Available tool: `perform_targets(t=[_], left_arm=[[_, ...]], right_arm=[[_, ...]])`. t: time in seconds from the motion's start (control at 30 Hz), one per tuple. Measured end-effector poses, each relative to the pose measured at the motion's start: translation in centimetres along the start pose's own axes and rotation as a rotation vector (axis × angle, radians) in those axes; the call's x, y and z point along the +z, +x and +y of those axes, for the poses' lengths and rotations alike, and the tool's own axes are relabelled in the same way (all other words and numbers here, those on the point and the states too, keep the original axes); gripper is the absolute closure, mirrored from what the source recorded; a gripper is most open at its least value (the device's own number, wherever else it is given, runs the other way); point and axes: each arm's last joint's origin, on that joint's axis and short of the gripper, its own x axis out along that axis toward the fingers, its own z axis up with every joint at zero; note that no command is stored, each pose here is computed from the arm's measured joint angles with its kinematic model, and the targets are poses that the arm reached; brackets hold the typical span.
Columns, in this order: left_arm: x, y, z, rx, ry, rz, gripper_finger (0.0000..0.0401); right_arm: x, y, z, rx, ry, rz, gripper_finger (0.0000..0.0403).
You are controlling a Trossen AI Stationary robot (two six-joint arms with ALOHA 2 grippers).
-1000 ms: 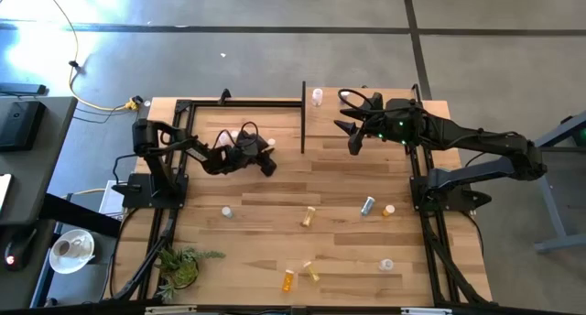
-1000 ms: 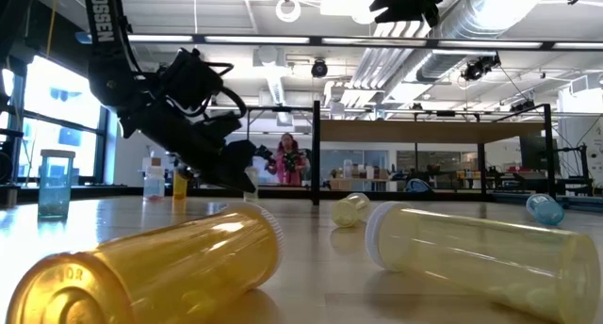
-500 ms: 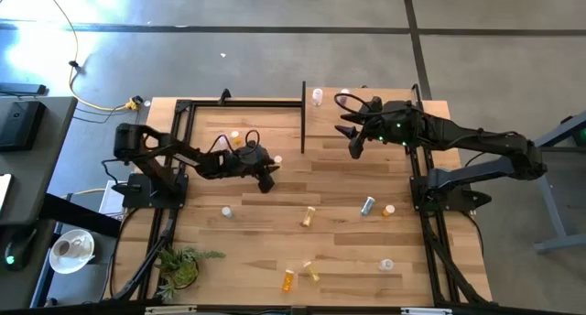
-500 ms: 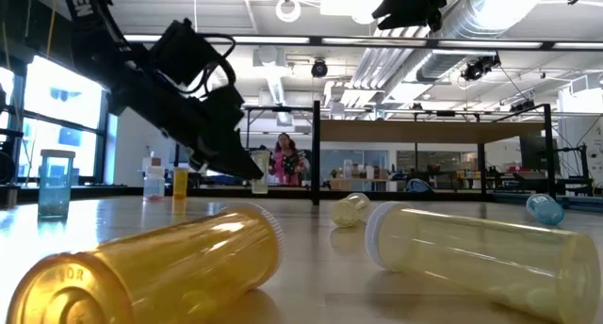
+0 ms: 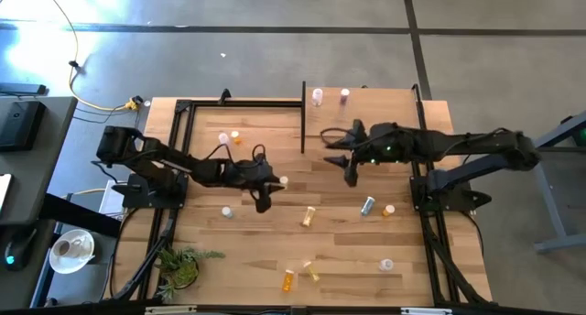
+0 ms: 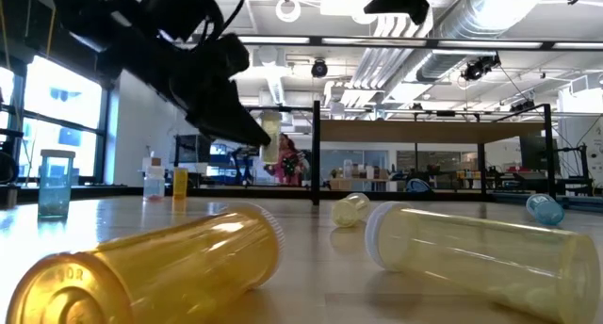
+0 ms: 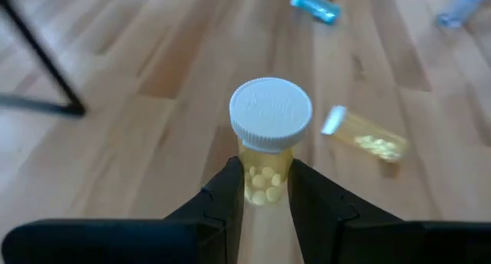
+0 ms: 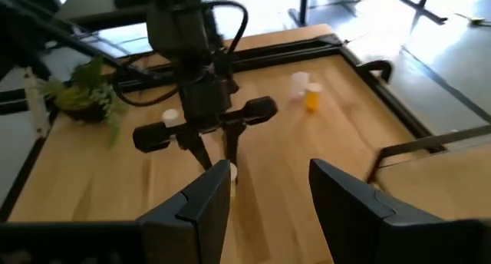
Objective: Pick and place medicine bottles onto shelf by color
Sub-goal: Put the top yellow pill bottle on the shelf
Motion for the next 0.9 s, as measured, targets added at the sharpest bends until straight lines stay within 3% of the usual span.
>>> perform_targets(t=[0.33, 0.9], left_arm=[[2.5, -0.1, -2.1, -0.001, 0.117, 0.006, 0.0318], [3.3, -0.1, -2.4, 0.001, 0.119, -0.011, 0.0318]], right_arm=[[-1.6, 4.0, 2.9, 0.059, -0.079, 0.056, 0.0233], [-4.4, 9.6, 4.5, 0.084, -0.187, 0.106, 0.0233]])
